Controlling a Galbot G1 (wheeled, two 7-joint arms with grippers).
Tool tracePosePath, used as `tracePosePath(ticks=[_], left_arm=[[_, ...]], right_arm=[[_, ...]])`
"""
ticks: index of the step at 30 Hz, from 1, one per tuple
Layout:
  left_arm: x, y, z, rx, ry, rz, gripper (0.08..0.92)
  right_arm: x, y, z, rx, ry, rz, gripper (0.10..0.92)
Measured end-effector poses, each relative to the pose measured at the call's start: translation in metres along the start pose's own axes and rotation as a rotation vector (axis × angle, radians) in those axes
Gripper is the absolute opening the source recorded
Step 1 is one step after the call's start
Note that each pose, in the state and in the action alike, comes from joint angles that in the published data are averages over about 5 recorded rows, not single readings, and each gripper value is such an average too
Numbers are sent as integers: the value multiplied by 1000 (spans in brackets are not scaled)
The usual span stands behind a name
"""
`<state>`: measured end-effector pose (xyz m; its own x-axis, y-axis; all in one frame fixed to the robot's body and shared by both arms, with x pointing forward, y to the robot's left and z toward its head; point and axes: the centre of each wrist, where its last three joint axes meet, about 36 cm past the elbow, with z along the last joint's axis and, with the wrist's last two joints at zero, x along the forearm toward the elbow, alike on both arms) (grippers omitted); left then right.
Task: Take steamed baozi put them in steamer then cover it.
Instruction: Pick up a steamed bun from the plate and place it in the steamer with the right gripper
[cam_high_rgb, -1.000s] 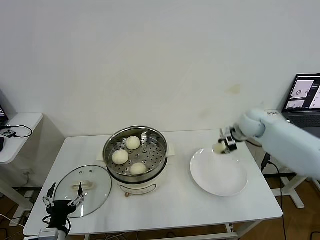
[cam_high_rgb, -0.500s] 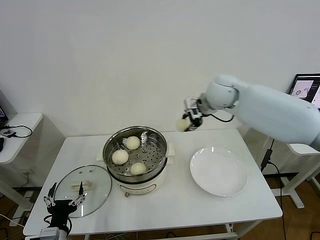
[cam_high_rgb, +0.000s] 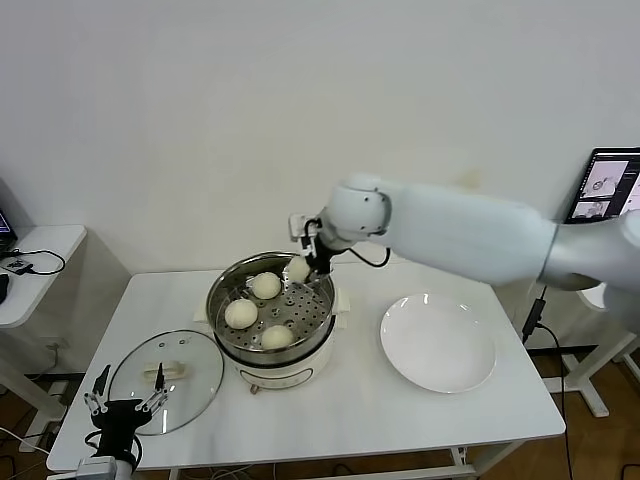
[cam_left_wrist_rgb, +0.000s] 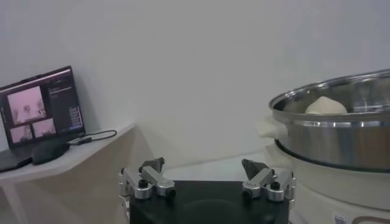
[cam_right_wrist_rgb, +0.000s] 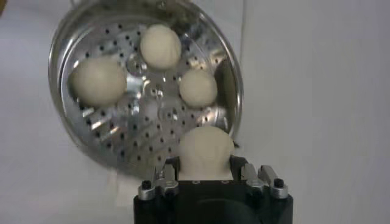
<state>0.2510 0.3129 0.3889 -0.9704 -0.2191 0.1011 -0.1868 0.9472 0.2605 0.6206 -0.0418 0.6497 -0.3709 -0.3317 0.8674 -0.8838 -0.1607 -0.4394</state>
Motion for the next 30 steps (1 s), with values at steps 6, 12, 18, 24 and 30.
tracePosePath(ticks=[6,12,18,24,30], left_arm=[[1,0,-1,1,-3,0,823],[1,0,-3,1,-7,1,823],[0,0,-3,2,-8,1,823],[0,0,-2,2,-7,1,823],[0,0,-2,4,-6,0,823]], right_arm=[[-26,12,-6,-21,23,-22,533],[-47,22,-9,-33,39,-32,533],[-64,30,-9,-40,51,-39,528],[-73,33,-8,-47,56,-36,534],[-79,37,-7,-54,58,-40,530]])
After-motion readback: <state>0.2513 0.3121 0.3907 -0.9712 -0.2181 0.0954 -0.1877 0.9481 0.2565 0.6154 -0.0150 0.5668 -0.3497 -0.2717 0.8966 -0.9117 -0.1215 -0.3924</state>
